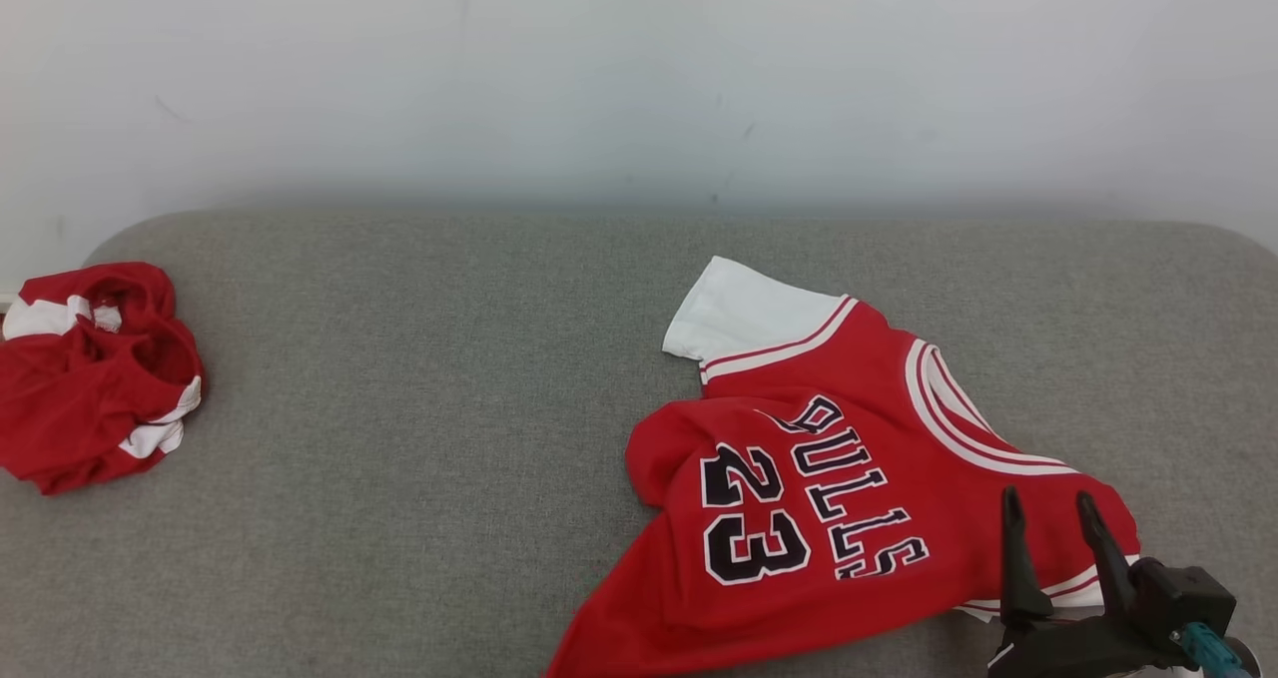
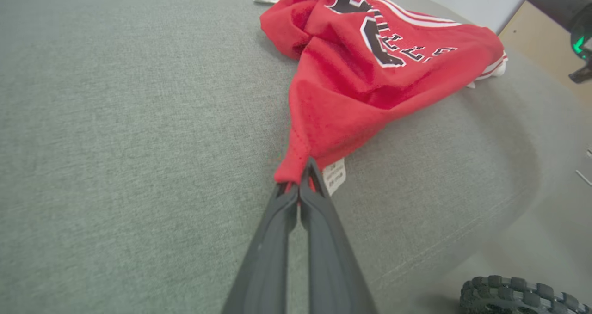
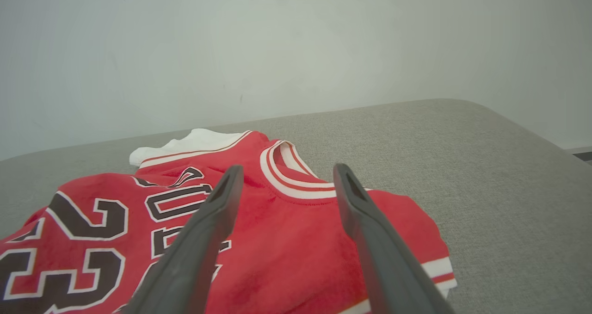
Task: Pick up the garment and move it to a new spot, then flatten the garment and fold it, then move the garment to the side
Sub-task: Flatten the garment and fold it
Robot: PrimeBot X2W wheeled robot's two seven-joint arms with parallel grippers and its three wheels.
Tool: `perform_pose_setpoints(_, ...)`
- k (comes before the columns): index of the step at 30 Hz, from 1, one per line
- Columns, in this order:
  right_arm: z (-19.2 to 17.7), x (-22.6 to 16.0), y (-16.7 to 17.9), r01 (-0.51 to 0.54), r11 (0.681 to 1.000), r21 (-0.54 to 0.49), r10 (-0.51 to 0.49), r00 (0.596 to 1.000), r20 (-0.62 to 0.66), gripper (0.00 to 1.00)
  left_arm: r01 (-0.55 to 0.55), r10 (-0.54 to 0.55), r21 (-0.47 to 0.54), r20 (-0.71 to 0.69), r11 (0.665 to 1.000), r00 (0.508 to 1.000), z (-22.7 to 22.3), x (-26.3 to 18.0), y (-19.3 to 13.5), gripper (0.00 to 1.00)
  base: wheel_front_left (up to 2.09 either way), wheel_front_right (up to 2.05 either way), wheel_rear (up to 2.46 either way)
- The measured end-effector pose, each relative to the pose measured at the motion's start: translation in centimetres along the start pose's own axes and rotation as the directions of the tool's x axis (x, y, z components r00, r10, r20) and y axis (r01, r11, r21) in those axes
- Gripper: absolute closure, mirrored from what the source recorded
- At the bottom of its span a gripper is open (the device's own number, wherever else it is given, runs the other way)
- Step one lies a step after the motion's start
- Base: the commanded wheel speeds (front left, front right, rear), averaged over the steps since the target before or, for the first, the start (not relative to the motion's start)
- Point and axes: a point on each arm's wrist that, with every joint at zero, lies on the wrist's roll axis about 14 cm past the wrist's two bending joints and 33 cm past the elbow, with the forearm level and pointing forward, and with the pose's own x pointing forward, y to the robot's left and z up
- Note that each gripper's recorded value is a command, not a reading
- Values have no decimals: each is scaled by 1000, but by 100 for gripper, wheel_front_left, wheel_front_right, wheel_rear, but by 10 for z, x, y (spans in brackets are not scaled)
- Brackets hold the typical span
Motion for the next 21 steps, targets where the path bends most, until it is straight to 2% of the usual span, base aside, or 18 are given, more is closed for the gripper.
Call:
perform_pose_setpoints(6, -1, -2, -5, 15, 1000, 0, -15, 1000, -3, 0, 17, -18, -18, -18, 1000, 1000, 8, -9, -6, 100, 0, 0, 0)
perform_pose_setpoints(9, -2, -5, -9, 25, 1000, -5, -25, 1000, -7, 0, 16, -16, 16, -22, 1000, 1000, 11, -9, -2, 100, 0, 0, 0)
perform_pose_setpoints(16, -3, -12, -18, 51, 999, -12, -51, 999, -13, 0, 34, -36, 80, 27, 996, 999, 30, 17, 3, 100, 0, 0, 0)
perform_pose_setpoints(21, -4, -16, -28, 80, 997, -21, -80, 997, -17, 0, 24, -33, 118, 78, 993, 996, 50, 41, 19, 100, 0, 0, 0)
